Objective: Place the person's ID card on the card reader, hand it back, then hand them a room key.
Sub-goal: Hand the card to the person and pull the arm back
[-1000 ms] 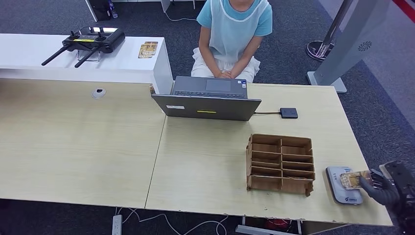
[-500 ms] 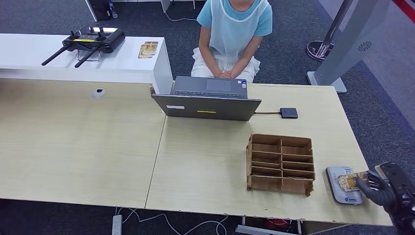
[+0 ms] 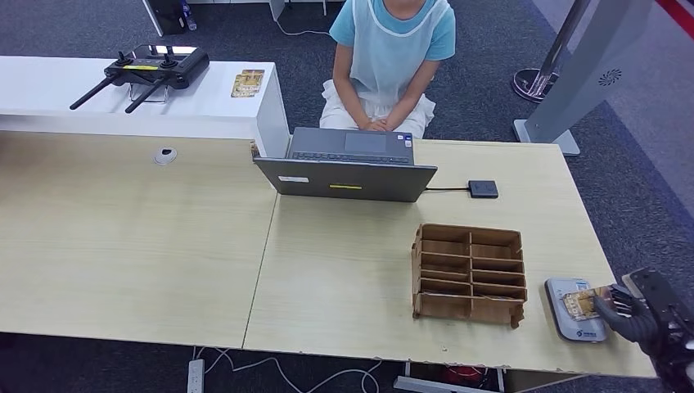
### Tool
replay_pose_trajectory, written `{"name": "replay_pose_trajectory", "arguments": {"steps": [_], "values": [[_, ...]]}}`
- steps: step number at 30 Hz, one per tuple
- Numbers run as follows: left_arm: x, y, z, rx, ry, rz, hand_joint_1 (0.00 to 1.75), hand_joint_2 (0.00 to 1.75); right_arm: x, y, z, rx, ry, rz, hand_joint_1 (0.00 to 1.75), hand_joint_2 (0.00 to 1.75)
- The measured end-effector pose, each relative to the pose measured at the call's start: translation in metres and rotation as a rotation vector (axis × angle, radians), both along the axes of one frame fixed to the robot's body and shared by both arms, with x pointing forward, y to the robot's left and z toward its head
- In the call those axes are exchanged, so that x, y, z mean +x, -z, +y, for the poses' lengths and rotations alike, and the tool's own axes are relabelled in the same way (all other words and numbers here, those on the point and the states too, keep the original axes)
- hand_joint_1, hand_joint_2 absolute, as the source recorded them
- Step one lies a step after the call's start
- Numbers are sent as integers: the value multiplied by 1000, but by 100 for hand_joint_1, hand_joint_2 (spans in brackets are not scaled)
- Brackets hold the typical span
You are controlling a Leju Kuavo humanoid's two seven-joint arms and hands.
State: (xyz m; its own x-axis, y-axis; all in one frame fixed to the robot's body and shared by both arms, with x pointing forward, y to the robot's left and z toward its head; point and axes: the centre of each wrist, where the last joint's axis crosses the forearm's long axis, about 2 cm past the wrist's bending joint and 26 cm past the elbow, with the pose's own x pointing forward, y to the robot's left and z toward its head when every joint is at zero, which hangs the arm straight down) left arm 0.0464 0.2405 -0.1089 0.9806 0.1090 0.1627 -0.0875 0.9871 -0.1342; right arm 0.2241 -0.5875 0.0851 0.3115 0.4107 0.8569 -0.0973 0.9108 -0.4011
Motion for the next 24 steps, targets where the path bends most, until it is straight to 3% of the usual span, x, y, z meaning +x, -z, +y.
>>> {"name": "replay_pose_trajectory", "arguments": {"steps": [10,24], "values": [[0,0,0,1,6,7,0,0,14,-21,-8,-34,-8,-31,175,175],[0,0,-1,-1,-12,3,0,0,76,-110,-17,-130,-52,-184,175,175]]}}
